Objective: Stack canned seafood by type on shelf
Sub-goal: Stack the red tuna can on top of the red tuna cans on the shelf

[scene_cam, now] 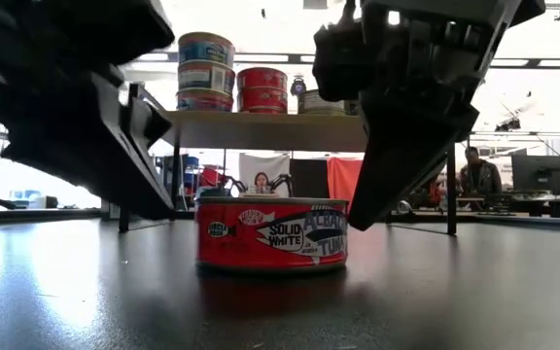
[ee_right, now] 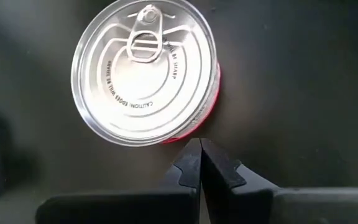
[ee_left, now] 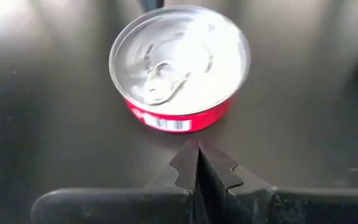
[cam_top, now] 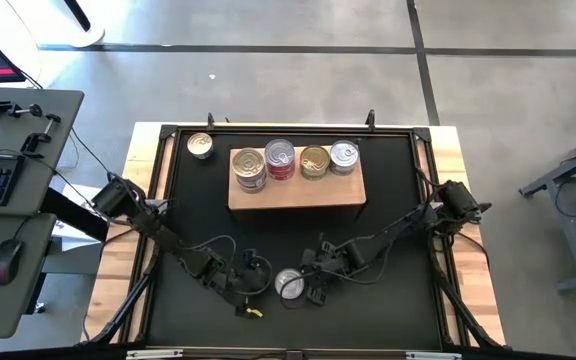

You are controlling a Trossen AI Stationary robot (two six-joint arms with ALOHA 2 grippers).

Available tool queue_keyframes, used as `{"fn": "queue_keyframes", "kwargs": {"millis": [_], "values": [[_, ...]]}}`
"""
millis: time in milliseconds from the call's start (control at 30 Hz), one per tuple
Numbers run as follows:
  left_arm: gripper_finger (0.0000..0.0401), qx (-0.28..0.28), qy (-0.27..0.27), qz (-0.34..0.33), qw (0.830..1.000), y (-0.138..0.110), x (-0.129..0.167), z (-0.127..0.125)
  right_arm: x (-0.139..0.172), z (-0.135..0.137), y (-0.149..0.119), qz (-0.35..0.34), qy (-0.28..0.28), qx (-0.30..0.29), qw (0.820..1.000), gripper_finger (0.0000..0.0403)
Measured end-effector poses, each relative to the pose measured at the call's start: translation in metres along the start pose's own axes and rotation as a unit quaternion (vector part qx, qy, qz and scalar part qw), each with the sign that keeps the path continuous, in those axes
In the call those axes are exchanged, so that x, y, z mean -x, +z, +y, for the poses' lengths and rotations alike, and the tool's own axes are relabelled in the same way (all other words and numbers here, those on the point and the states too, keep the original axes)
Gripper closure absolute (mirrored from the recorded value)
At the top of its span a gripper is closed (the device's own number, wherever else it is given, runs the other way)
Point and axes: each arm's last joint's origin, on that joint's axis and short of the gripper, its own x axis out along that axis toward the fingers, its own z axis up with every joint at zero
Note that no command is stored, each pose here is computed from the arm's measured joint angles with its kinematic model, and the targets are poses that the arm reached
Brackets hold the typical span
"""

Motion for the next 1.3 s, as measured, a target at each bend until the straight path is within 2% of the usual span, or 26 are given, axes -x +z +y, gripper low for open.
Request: {"fn": "queue_keyframes", "kwargs": {"millis": [267,600,800,933,1167,1300], "values": [[0.0401,0.043,-0.028,-0.004,0.999,0.000,-0.023,0.008,0.000,0.000,0.000,0.001,0.001,0.017,1.000,0.0403],[0.0401,0.059,-0.028,-0.008,0.998,0.002,-0.026,0.006,0.000,0.001,-0.002,0.004,0.001,0.020,1.000,0.0403],[0.0401,0.078,-0.028,0.000,0.997,-0.003,-0.031,0.006,-0.002,-0.003,-0.008,0.046,-0.008,0.037,0.998,0.0403],[0.0401,0.089,-0.035,-0.005,0.995,-0.005,-0.034,0.002,-0.002,0.002,-0.006,0.027,0.012,0.039,0.999,0.0403],[0.0401,0.090,-0.039,-0.012,0.995,-0.005,-0.034,-0.001,-0.003,0.008,-0.009,0.038,0.042,0.043,0.997,0.0403],[0.0401,0.090,-0.036,-0.015,0.995,-0.005,-0.034,-0.001,-0.002,0.012,-0.013,0.035,0.040,0.061,0.997,0.0403]]}}
